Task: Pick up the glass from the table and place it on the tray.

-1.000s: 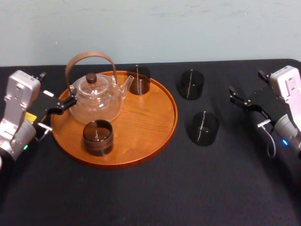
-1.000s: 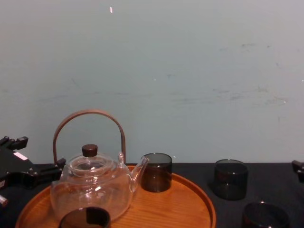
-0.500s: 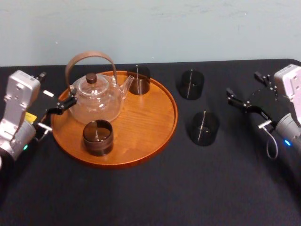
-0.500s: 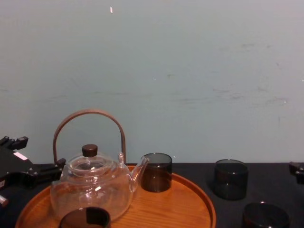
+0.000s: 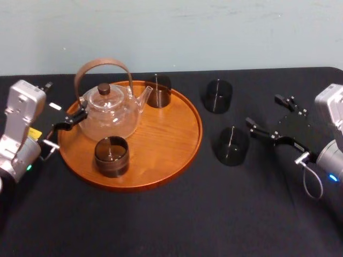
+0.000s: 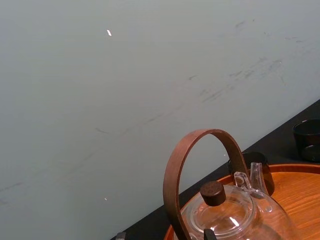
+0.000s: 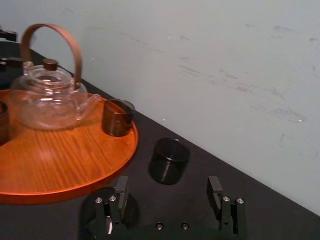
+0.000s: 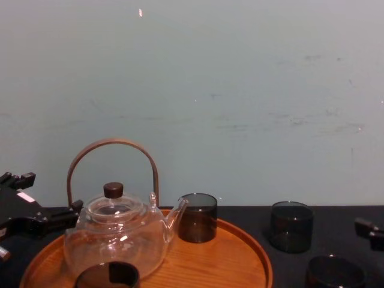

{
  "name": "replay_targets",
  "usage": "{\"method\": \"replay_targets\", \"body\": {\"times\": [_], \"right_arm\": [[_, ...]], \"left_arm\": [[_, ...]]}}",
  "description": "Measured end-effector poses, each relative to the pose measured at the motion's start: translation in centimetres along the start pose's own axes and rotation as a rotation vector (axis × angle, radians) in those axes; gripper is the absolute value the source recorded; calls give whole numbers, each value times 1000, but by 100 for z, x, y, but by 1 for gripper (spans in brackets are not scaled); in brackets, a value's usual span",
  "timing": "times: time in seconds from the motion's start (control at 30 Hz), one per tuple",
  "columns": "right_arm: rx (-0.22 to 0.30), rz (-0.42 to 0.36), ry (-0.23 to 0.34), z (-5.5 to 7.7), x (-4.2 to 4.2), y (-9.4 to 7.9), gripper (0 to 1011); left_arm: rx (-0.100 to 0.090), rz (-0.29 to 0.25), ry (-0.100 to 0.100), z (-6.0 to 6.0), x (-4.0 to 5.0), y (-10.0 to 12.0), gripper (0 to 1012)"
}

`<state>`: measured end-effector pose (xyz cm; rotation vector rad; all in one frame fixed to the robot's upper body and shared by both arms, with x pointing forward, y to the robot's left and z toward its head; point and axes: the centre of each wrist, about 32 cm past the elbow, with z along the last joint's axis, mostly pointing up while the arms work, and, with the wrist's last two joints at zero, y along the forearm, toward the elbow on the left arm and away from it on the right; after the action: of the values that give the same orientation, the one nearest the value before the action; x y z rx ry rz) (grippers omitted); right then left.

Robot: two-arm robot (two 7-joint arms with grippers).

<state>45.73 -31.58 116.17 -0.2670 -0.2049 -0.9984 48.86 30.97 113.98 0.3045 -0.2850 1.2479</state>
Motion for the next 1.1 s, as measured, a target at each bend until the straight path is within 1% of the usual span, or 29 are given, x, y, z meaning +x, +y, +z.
{"method": "replay_targets", "body": {"times": [0.03, 0.1, 0.27, 0.53, 0.87, 1.1], "right_arm": [[0, 0, 0, 0, 0, 0, 1002], [4, 12, -1, 14, -39, -32, 1002], [2, 31, -2, 20, -93, -67, 1002], [-2, 62, 11, 0, -181, -66, 1002], [-18, 103, 40, -69, -269, -42, 1002], [-32, 119, 55, -121, -308, -25, 1002]], "left_arm": [[0, 0, 0, 0, 0, 0, 1010], [0, 0, 0, 0, 0, 0, 1009], [0, 0, 0, 0, 0, 0, 1009], [0, 0, 0, 0, 0, 0, 1009], [0, 0, 0, 0, 0, 0, 1010], [0, 0, 0, 0, 0, 0, 1009]]}}
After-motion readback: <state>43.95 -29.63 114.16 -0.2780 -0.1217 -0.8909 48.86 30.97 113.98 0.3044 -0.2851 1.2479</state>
